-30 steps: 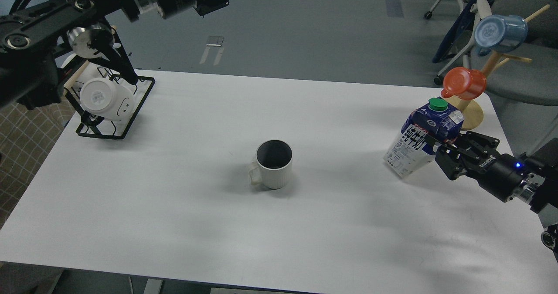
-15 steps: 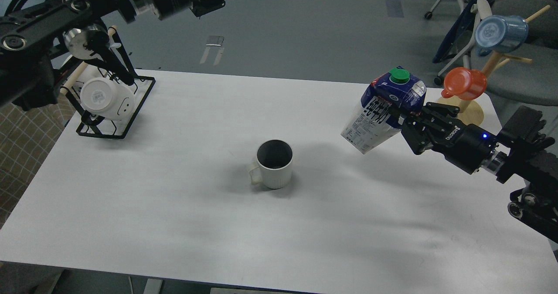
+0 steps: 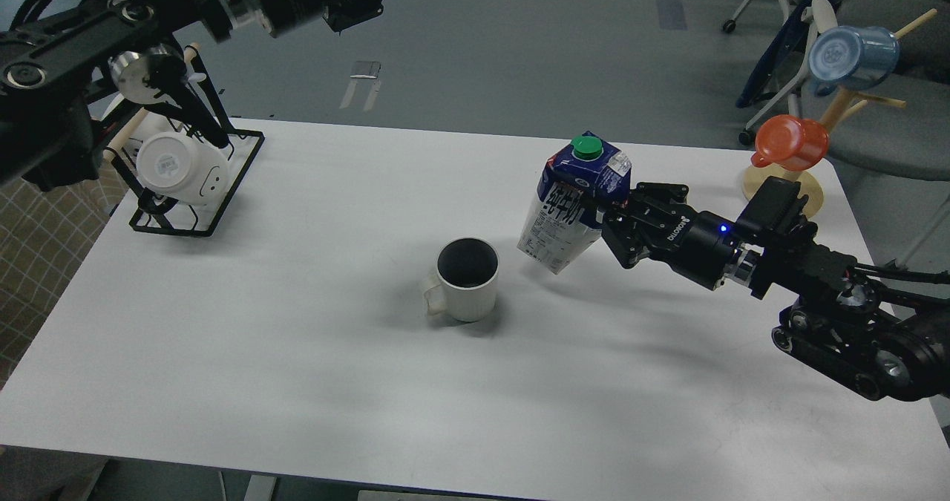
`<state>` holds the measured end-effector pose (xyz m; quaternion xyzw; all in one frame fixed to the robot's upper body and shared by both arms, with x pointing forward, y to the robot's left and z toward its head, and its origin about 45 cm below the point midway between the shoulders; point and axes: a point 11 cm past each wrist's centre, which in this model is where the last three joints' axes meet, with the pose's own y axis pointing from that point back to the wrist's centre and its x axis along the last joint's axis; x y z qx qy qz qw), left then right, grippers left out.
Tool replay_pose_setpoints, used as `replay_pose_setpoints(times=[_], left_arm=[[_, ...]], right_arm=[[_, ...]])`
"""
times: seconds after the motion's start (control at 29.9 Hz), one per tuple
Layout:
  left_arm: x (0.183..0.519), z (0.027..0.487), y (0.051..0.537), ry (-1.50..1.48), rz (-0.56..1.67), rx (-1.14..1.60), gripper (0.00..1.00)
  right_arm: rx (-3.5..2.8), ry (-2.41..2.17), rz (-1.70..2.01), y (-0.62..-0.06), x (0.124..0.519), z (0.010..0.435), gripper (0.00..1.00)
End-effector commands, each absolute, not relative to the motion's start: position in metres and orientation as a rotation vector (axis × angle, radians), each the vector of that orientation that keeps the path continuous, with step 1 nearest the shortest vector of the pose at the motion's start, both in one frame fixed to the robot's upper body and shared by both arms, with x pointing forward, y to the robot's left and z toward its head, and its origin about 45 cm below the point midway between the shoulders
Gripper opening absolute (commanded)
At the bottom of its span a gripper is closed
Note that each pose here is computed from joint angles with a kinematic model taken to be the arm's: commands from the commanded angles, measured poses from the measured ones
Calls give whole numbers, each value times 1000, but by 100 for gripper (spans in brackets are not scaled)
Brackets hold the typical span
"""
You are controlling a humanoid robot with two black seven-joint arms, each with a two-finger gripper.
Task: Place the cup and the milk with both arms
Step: 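Carry the carton with the right gripper beside the white mug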
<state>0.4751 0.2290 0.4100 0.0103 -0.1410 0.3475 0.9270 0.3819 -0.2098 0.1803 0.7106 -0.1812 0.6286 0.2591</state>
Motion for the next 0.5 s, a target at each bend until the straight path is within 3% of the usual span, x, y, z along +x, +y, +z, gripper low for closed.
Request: replay_pose_setpoints(times=[0.0,0.47], left_arm=[[475,410,232,-291,718,22,98],[475,408,237,-286,727,28,98]], right_arm=[[1927,-460,1705,-203,383,175,2],[1959,-409,1694,-179,378,155,9]])
